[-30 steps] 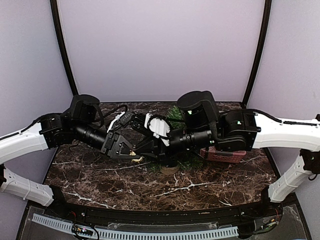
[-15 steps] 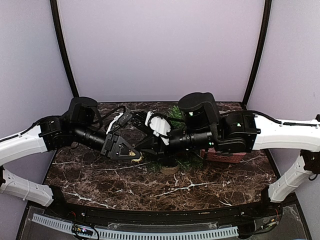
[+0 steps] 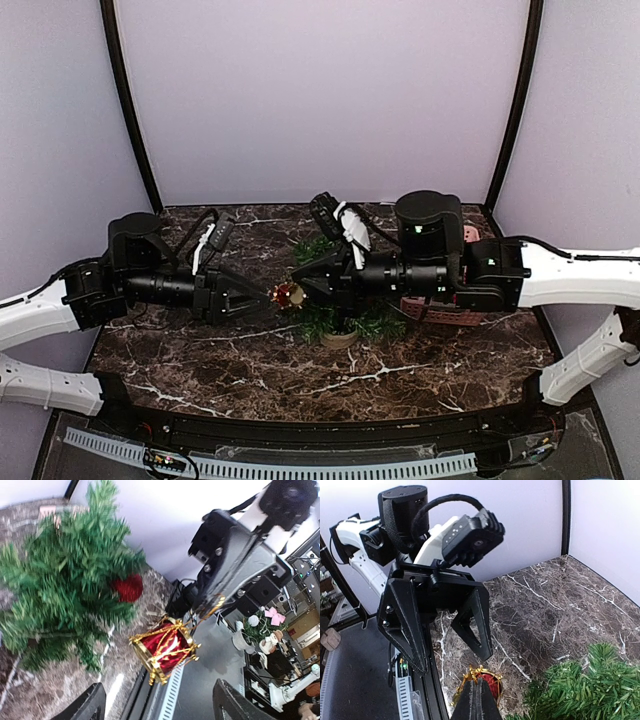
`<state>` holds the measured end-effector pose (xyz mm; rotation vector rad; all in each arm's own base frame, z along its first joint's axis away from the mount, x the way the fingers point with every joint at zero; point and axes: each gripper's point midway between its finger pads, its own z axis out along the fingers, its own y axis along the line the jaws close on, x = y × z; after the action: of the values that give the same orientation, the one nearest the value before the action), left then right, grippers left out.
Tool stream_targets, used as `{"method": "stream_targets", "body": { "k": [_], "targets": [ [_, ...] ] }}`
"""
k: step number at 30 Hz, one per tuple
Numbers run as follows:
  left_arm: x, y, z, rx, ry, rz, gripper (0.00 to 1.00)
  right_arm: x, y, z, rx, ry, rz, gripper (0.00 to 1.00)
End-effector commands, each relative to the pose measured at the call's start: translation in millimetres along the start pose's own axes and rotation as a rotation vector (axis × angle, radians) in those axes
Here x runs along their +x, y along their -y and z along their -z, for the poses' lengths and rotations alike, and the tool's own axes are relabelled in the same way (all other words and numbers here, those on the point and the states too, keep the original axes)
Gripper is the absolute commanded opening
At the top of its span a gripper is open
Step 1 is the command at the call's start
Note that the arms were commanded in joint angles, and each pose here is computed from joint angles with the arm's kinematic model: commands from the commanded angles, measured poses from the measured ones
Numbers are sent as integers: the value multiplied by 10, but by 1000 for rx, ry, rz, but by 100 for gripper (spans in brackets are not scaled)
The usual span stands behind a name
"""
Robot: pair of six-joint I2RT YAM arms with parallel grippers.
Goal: Decorate the small christmas tree
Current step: Pass from the left arm to the right, then hang the ornament drum on the branch.
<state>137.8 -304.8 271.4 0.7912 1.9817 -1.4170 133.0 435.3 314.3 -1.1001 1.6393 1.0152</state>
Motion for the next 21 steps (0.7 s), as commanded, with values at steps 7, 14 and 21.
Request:
{"method": "stream_targets", "body": {
  "k": [7, 14, 21],
  "targets": [
    [-641, 303, 57, 50, 245, -299, 62, -271, -25, 183, -43, 94, -128, 0],
    [-683, 361, -150, 127, 204, -325, 48, -253, -28, 219, -48, 93, -151, 0],
    [-660, 422, -192, 187, 192, -309, 35, -245, -39, 228, -55, 91, -152, 0]
  ]
}}
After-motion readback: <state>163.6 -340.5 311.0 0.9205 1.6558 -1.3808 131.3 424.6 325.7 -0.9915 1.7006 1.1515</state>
